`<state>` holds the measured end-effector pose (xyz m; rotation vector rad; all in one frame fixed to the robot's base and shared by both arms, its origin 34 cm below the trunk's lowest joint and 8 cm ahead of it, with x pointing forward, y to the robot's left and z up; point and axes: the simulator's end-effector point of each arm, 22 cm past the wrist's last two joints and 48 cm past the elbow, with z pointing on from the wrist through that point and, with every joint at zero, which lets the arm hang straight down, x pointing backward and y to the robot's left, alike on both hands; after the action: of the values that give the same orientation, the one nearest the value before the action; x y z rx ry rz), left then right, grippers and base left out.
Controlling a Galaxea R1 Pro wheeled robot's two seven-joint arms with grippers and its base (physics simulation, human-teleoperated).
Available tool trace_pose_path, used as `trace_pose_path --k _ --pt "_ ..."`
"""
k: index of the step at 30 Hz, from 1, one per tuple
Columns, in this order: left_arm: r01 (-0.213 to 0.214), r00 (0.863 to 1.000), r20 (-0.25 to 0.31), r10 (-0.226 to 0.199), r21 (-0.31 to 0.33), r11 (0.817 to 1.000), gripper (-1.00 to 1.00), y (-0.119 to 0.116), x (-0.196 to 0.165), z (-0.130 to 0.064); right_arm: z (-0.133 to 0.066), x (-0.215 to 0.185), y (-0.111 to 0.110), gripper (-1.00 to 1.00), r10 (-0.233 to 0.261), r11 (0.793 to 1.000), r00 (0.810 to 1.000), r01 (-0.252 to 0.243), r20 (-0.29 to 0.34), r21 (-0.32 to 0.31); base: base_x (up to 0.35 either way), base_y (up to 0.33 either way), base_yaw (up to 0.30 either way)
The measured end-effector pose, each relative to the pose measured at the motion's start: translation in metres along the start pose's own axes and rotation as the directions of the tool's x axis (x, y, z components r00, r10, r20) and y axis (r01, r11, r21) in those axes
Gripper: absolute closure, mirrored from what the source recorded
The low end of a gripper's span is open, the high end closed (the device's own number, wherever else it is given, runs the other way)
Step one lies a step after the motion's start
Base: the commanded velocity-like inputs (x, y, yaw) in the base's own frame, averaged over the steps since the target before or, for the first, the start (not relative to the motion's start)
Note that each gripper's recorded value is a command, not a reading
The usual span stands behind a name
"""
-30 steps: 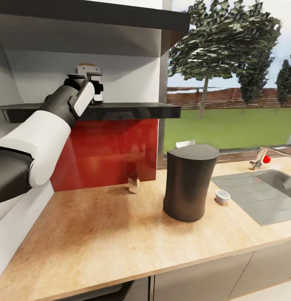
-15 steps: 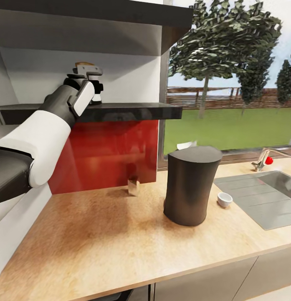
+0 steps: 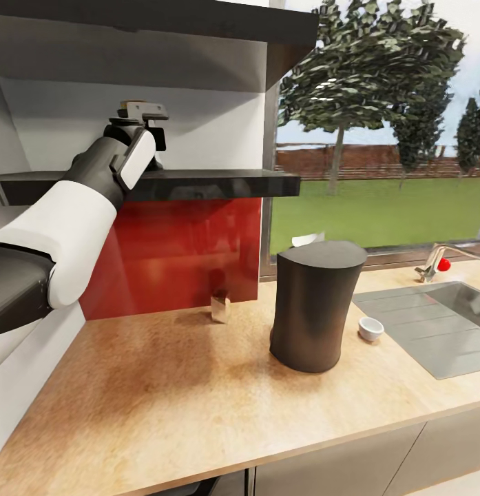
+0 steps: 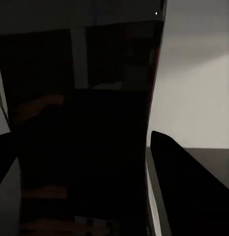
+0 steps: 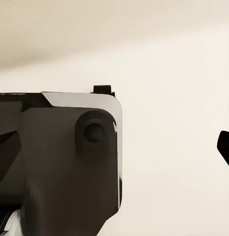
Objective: Set up a coffee station on the kitchen countertop: keep the coffee maker on the countertop, move the bottle of coffee from the kitchen shelf to the counter next to the coffee maker, place a paper coffee filter on top of the coffee maker, put the saucer next to the coffee maker with the coffee cup on the saucer, and place the electric kettle next to the coffee maker.
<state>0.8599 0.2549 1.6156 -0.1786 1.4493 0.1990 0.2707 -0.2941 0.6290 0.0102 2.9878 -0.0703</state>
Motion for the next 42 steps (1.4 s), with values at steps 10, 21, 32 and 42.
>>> trace_pose_path --k 10,21,32,42 --pt "0.000 1.000 0.000 0.000 0.002 1.000 1.00 -0.001 0.000 0.000 0.000 0.000 0.000 -1.00 0.000 1.000 1.000 0.000 0.000 -0.001 0.000 0.000 0.000" --pt "0.014 0.998 0.067 -0.015 0.027 1.000 1.00 -0.010 -0.030 -0.012 0.000 0.000 0.002 -1.00 -0.001 1.000 1.000 0.001 0.001 -0.002 -0.135 0.000 0.000" --pt "0.018 0.998 0.067 -0.021 0.055 0.998 1.00 -0.021 -0.015 -0.015 0.000 -0.003 0.008 -1.00 -0.002 1.000 1.000 0.003 0.010 -0.011 -0.336 0.000 0.000" --pt "0.012 0.997 0.069 -0.026 0.196 0.981 1.00 -0.051 -0.001 -0.021 0.000 -0.011 0.009 -1.00 0.005 1.000 0.999 -0.005 0.038 -0.013 -0.334 0.000 0.000"
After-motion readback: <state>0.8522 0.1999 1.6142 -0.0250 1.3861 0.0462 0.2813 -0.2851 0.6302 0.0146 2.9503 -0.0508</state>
